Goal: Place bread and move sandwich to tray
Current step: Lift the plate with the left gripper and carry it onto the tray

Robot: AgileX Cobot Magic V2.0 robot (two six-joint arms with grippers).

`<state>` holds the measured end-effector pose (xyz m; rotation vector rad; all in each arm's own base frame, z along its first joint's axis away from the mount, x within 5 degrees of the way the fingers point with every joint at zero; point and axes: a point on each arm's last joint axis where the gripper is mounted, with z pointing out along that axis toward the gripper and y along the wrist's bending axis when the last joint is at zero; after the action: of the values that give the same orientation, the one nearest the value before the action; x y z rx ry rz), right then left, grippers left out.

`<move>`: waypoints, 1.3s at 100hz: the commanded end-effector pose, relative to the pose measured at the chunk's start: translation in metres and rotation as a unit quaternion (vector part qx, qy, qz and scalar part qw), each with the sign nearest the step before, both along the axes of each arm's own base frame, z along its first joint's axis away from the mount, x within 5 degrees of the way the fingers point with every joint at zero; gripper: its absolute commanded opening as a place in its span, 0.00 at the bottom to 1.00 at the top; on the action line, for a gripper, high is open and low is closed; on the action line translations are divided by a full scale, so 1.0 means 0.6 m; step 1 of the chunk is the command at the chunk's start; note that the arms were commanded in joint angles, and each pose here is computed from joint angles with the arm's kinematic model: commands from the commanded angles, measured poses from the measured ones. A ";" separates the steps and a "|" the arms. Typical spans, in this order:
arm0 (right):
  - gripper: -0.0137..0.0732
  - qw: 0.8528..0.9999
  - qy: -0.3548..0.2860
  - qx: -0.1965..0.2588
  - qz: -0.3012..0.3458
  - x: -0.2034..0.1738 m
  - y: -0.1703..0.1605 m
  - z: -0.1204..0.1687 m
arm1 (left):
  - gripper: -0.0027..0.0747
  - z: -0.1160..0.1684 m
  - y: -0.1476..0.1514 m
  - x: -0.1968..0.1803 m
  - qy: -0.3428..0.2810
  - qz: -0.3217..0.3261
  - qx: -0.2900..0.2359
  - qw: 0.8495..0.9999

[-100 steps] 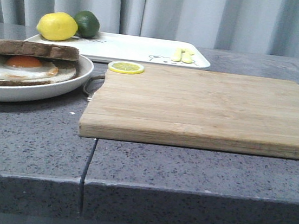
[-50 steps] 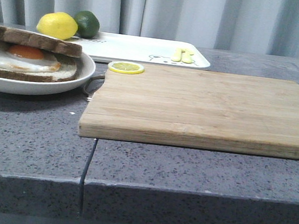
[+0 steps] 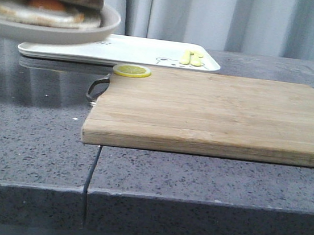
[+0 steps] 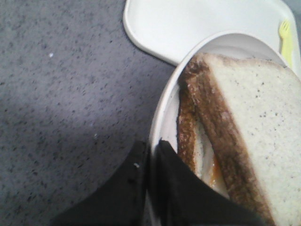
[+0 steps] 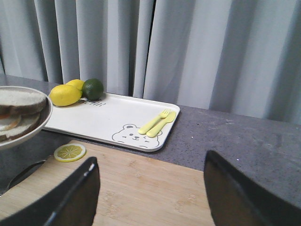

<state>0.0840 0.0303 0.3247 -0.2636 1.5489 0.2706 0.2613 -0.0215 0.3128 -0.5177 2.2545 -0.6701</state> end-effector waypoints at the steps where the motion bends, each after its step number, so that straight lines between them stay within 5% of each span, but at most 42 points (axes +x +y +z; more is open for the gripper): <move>1: 0.71 0.999 -0.021 0.014 -0.021 0.001 -0.006 0.017 | 0.01 0.053 0.000 0.018 -0.062 0.022 -0.035 0.997; 40: 0.71 0.999 -0.023 0.014 -0.023 0.001 -0.007 0.018 | 0.01 0.055 -0.025 0.145 -0.055 -0.044 -0.130 0.989; 130: 0.71 0.998 -0.034 0.019 -0.044 0.002 -0.013 0.021 | 0.01 0.008 -0.072 0.353 -0.060 -0.103 -0.112 0.986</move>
<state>0.0852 0.0265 0.3272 -0.2224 1.5262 0.2425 0.4752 -0.0615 0.2724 -0.3250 2.2892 -0.9869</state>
